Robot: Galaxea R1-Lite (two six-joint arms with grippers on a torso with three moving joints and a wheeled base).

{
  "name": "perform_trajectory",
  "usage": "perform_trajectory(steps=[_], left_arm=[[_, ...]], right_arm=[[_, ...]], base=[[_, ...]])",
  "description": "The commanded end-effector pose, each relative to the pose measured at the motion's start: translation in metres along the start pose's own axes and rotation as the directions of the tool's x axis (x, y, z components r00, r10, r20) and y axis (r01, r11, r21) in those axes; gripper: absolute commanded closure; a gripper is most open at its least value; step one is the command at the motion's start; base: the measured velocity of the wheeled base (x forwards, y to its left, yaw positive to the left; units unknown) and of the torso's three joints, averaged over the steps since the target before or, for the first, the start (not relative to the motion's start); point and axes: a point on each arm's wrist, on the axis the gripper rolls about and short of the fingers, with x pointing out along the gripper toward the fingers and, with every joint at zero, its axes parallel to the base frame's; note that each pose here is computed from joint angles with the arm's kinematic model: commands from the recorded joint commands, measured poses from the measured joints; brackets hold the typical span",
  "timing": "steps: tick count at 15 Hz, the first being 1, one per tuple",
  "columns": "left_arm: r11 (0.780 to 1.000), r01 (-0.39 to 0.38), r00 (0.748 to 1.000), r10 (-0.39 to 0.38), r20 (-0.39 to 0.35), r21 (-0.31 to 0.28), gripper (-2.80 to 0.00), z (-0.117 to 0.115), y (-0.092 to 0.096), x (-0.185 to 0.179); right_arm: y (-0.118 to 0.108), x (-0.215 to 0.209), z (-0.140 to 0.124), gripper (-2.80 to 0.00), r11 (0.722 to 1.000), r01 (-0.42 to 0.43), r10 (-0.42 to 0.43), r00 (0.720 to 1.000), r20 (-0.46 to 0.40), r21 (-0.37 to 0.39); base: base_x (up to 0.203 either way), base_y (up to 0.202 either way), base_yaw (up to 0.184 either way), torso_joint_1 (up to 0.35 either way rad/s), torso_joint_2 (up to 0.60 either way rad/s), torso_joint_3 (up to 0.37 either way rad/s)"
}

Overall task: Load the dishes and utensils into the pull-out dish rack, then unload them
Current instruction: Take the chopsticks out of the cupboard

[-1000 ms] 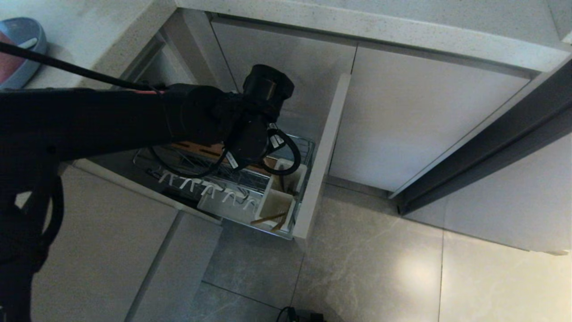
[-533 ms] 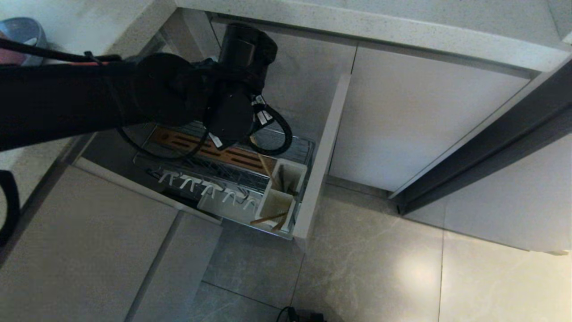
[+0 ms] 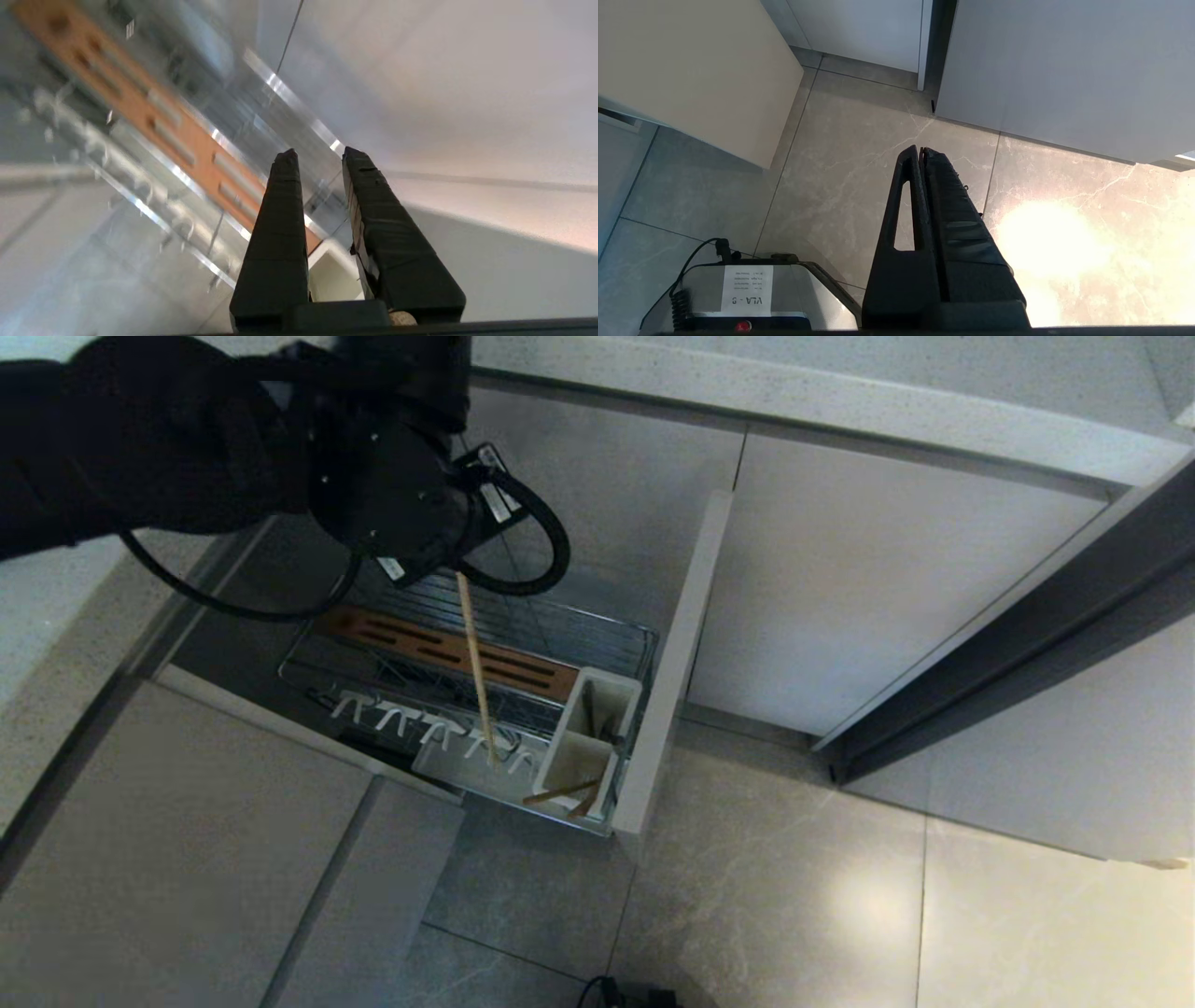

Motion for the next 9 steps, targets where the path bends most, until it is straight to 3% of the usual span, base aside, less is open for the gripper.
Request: perform_trajectory(steps=[1,6,9], left_arm=[[0.999,0.027,0.998,-0.025,0.054,-0.03,0.0,0.024,0.007,-0.019],[0.998,0.053,0.991,-0.049,0.123,-0.037,0.0,0.052,0.018,-0.046],[0.994,0.102,0.973,-0.093,0.213,-0.029,0.0,0.078,0.024,-0.067]], right_arm=[[0.0,0.0,0.0,0.0,1.0,0.0,0.0,1.0,0.001,0.0],[0.0,0.0,0.0,0.0,1.0,0.0,0.0,1.0,0.001,-0.001],[0.0,0.0,0.0,0.0,1.0,-0.001,0.001,1.0,0.001,0.0]], base=[[0.0,0.0,0.0,0.0,0.0,0.0],[0.0,0.0,0.0,0.0,0.0,0.0],[0.0,0.0,0.0,0.0,0.0,0.0]])
